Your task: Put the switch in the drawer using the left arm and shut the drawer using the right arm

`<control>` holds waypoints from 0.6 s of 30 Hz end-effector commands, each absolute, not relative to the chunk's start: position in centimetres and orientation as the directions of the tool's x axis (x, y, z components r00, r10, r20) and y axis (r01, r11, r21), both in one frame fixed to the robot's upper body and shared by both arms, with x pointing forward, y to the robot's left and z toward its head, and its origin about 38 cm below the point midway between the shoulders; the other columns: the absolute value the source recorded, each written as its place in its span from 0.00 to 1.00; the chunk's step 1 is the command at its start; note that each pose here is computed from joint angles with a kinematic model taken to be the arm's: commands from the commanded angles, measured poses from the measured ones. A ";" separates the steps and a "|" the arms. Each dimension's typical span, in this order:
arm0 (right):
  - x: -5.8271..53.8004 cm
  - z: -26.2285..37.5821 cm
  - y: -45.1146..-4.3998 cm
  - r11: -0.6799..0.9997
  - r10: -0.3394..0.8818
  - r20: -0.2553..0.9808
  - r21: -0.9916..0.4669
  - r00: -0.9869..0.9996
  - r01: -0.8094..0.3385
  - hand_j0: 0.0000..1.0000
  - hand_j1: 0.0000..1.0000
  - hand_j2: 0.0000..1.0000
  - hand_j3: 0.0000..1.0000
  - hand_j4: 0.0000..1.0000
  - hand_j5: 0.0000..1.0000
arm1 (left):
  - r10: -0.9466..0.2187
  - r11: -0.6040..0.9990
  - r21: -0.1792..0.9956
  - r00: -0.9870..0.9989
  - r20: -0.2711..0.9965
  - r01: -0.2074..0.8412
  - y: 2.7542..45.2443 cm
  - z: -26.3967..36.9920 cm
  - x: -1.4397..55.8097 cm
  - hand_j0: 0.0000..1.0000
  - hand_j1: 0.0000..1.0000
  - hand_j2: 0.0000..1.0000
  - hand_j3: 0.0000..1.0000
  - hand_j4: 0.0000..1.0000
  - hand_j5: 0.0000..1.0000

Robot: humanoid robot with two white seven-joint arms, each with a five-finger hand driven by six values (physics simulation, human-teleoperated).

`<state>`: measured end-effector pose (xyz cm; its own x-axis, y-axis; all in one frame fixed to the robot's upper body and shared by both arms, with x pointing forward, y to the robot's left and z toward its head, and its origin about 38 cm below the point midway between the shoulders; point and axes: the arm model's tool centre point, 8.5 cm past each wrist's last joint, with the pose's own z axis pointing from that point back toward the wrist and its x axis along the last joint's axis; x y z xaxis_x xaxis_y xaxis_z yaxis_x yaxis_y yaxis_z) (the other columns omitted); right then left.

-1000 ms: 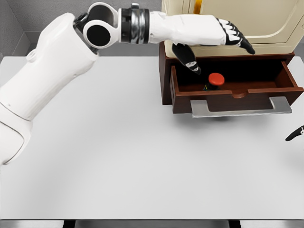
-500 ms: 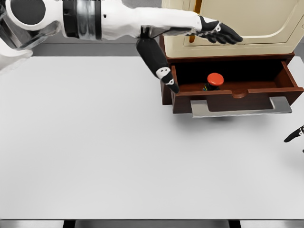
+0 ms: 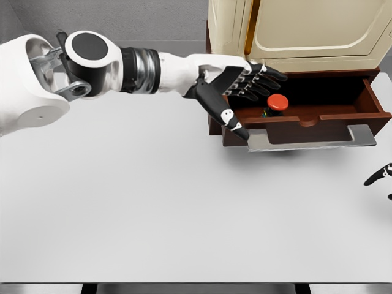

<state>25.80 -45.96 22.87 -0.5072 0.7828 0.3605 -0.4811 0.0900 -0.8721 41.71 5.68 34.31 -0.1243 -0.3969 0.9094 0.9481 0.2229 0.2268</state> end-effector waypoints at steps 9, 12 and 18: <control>25.8 22.9 -45.9 0.096 0.781 0.367 -0.871 -0.506 -0.482 0.64 0.64 0.64 0.64 0.64 0.64 | -0.414 0.233 0.230 -0.118 0.903 0.945 3.9 32.5 42.4 1.00 1.00 1.00 1.00 1.00 1.00; 25.8 22.9 -45.9 0.096 0.781 0.367 -0.871 -0.506 -0.482 0.64 0.64 0.64 0.64 0.64 0.64 | -0.416 0.255 0.217 -0.095 0.904 0.942 3.8 31.9 43.3 1.00 1.00 1.00 1.00 1.00 1.00; 25.8 22.9 -45.9 0.096 0.781 0.367 -0.871 -0.506 -0.482 0.64 0.64 0.64 0.64 0.64 0.64 | -0.413 0.278 0.195 -0.066 0.908 0.940 2.5 31.2 44.6 1.00 1.00 1.00 1.00 1.00 1.00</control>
